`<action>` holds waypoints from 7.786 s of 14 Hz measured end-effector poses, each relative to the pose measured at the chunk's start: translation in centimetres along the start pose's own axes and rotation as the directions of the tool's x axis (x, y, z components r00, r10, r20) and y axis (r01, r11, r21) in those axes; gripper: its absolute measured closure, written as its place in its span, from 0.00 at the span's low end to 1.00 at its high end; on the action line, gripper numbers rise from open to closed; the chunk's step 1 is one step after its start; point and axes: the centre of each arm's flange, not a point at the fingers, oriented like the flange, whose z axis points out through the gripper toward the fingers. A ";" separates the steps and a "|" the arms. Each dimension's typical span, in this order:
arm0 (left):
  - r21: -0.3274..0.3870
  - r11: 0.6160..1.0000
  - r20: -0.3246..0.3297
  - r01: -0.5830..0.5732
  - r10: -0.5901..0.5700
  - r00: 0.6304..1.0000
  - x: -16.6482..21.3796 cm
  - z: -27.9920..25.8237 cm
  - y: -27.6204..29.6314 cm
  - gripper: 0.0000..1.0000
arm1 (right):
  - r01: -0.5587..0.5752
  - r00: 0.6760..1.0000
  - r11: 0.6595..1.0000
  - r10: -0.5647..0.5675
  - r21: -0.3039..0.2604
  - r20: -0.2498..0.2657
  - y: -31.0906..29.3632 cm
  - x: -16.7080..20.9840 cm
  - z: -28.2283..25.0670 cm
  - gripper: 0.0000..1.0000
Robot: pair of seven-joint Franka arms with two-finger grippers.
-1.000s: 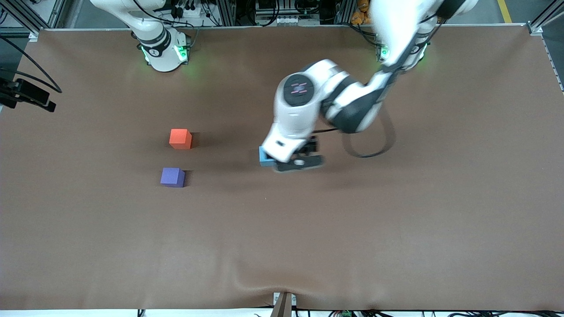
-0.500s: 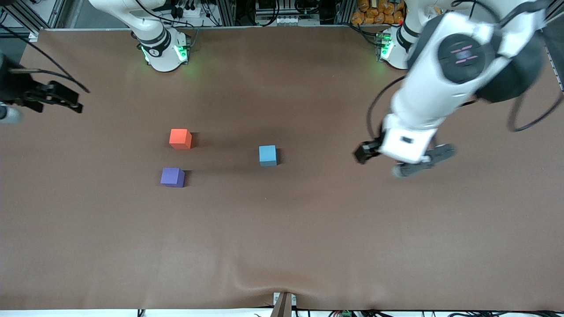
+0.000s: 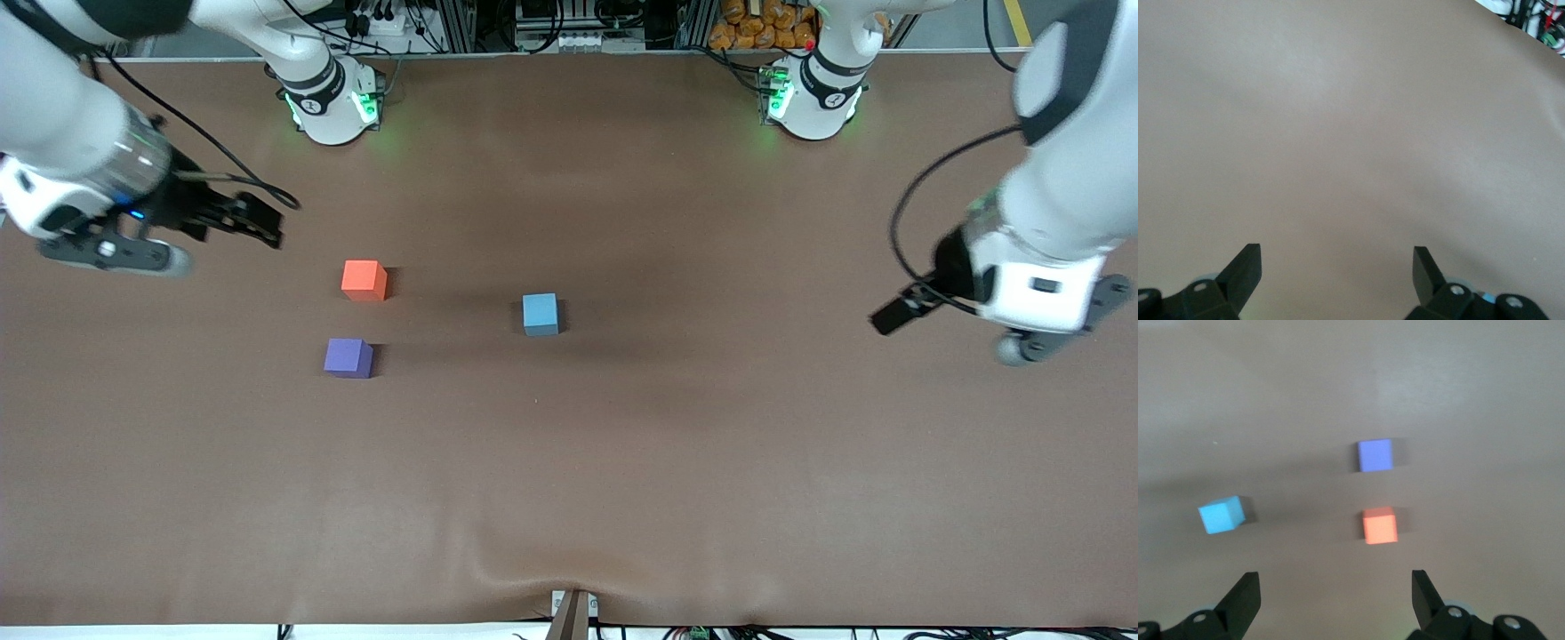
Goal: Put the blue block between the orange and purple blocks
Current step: 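Move the right gripper over the light-blue block, then lower the right gripper and grasp the light-blue block, then carry the blue block with the right gripper toward the orange block, then lower the blue block between the orange and purple blocks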
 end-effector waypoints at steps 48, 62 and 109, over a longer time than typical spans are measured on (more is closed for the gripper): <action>-0.021 0.943 -0.067 -0.331 0.329 0.942 -2.8 -2.4 -12.9 0.00 | 0.214 0.977 0.977 -0.214 -0.006 0.018 -27.5 -7.4 40.2 0.00; -0.017 0.926 -0.070 -0.377 0.375 0.924 -4.5 -2.6 -10.8 0.00 | 0.121 0.992 0.992 -0.119 -0.041 0.050 -24.6 -5.6 34.3 0.41; -0.015 0.928 -0.062 -0.372 0.370 0.927 -4.2 -2.5 -11.0 0.00 | 0.092 0.988 0.996 -0.092 0.010 0.121 8.2 0.0 33.7 0.46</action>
